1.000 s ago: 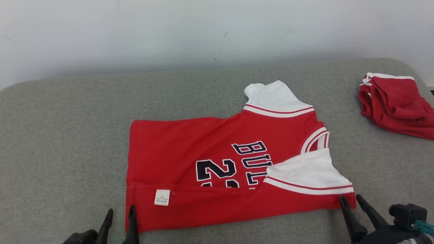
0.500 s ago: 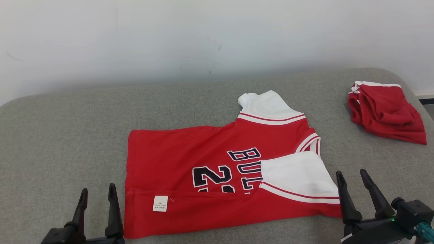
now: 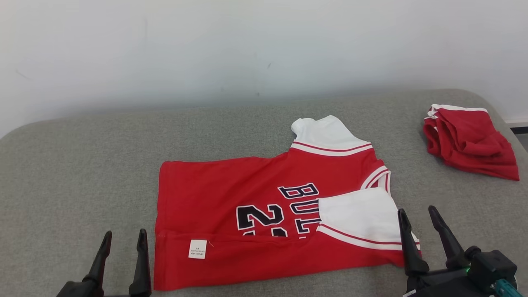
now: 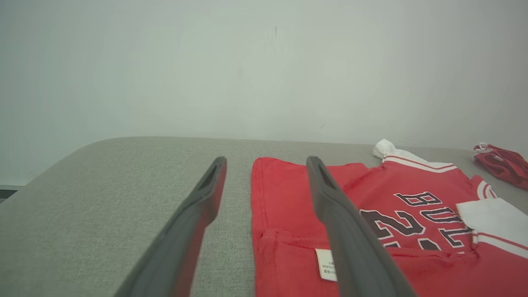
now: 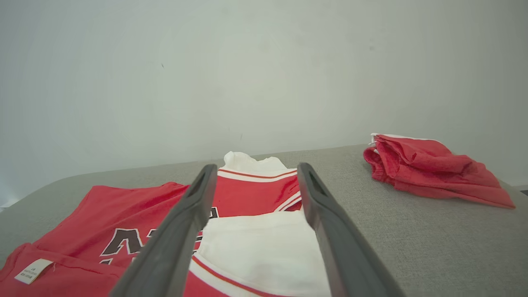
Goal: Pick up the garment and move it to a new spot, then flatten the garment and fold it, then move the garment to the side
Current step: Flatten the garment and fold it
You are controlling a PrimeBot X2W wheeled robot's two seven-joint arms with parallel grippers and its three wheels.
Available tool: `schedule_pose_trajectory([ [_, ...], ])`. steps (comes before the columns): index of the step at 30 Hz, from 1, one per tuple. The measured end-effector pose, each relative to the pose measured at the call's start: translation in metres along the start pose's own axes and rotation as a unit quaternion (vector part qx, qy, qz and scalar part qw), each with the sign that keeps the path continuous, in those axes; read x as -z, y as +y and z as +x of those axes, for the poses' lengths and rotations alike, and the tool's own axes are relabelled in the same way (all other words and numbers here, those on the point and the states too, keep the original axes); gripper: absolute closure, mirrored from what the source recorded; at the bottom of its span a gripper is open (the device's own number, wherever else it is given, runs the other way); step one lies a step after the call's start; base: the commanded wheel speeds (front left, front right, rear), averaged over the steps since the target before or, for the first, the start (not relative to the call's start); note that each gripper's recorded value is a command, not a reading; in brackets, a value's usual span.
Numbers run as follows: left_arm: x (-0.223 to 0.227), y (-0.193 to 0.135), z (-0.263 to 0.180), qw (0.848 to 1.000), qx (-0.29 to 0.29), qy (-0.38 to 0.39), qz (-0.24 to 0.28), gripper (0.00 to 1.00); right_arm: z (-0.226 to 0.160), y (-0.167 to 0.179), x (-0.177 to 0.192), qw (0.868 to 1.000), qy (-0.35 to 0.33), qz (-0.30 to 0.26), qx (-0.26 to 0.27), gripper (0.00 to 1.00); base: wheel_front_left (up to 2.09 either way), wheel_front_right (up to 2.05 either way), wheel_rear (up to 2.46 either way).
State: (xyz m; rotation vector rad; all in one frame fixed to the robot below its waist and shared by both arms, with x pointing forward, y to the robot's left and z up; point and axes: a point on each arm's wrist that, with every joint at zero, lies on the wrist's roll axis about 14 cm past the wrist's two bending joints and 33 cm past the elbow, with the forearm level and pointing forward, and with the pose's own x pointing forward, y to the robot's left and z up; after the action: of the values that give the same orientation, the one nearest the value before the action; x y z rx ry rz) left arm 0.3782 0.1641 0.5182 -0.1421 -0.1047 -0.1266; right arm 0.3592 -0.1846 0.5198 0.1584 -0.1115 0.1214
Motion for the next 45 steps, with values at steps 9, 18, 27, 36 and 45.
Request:
schedule_pose_trajectory([
  [9, 0.008, 0.017, -0.015, 0.999, -0.029, 0.012, 0.006, 0.00, -0.001, 0.006, 0.006, 1.000, 0.005, 0.008, 0.001, 0.00, 0.00, 0.00, 0.00],
  [18, 0.008, 0.020, -0.020, 0.999, -0.038, 0.013, 0.009, 0.00, -0.004, 0.007, 0.011, 1.000, 0.012, 0.010, 0.001, 0.00, 0.00, 0.00, 0.00],
  [27, 0.016, 0.017, -0.019, 0.999, -0.033, 0.024, 0.007, 0.00, -0.005, 0.002, 0.018, 1.000, 0.026, 0.000, 0.003, 0.00, 0.00, 0.00, 0.00],
  [36, 0.012, 0.020, 0.017, 0.999, -0.009, 0.023, 0.025, 0.00, 0.023, -0.009, 0.023, 0.999, 0.048, -0.019, -0.006, 0.00, 0.00, 0.00, 0.00],
  [45, -0.003, 0.015, 0.100, 0.998, 0.035, 0.037, 0.023, 0.00, 0.099, -0.030, 0.009, 0.996, 0.072, -0.055, -0.025, 0.00, 0.00, 0.00, 0.00],
])
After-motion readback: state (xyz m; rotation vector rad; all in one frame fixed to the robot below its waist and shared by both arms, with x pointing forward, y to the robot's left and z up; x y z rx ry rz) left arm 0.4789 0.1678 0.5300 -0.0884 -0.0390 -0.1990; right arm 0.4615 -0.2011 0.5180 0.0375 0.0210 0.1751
